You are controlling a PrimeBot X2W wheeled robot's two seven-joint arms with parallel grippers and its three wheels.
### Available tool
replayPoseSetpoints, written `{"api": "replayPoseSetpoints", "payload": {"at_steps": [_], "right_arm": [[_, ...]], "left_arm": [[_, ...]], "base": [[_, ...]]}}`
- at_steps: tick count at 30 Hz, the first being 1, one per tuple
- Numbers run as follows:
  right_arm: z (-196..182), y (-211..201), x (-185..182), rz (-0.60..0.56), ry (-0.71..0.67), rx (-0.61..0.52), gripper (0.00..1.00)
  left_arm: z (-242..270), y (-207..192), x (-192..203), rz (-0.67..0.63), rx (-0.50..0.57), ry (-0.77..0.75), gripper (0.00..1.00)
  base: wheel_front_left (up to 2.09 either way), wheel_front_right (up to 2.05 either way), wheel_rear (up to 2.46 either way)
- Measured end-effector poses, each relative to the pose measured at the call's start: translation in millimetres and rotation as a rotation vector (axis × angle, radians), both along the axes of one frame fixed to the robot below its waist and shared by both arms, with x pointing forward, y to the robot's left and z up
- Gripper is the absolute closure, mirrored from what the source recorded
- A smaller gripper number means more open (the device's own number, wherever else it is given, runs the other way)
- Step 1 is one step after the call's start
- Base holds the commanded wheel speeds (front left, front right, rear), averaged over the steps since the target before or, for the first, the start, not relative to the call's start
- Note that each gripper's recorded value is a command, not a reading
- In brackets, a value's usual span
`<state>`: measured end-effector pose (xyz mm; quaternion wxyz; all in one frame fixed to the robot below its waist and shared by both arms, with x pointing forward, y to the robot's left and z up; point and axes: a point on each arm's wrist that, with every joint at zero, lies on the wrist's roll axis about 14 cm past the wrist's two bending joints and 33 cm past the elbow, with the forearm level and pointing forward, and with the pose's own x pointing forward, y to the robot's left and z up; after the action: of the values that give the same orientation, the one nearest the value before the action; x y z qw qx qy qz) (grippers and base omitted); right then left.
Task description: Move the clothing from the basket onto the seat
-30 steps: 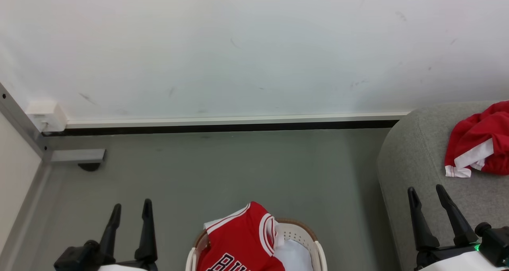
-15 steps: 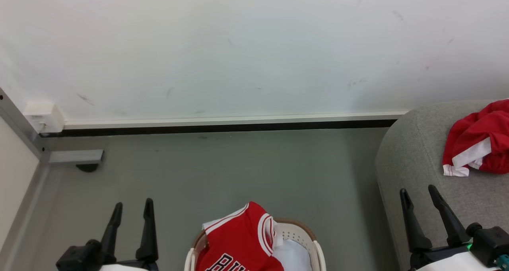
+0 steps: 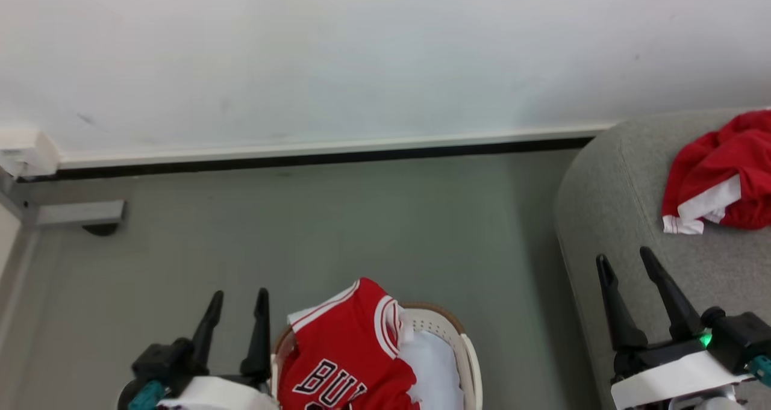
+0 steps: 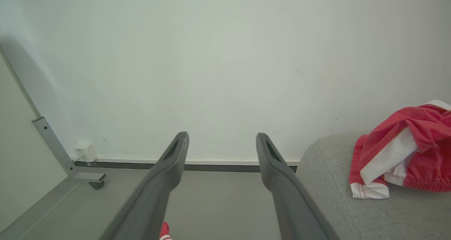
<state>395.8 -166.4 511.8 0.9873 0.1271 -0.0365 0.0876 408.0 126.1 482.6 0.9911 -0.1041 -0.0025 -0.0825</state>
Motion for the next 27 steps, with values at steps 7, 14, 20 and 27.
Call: {"api": "replayPoseSetpoints", "payload": {"at_steps": [7, 14, 20, 27], "right_arm": [[7.1, -16.7, 24.4, -0.045, -0.027, 0.007, 0.0], [12.2, -35.1, 49.7, -0.098, -0.057, 0.015, 0.0], [3.2, -51.9, 63.9, -0.144, -0.05, -0.014, 0.0], [-20.4, -69.4, 77.3, -0.19, -0.007, -0.055, 0.0]], "left_arm": [[-62.1, -48.0, 23.9, -0.165, 0.044, 0.179, 0.0], [-145.6, -79.6, 37.0, -0.337, 0.164, 0.417, 0.0], [-215.4, -100.5, 30.3, -0.468, 0.259, 0.615, 0.0], [-287.6, -107.6, 9.5, -0.571, 0.338, 0.837, 0.0]], "base": [[0.0, 0.0, 0.0], [0.0, 0.0, 0.0], [0.0, 0.0, 0.0], [0.0, 0.0, 0.0]]}}
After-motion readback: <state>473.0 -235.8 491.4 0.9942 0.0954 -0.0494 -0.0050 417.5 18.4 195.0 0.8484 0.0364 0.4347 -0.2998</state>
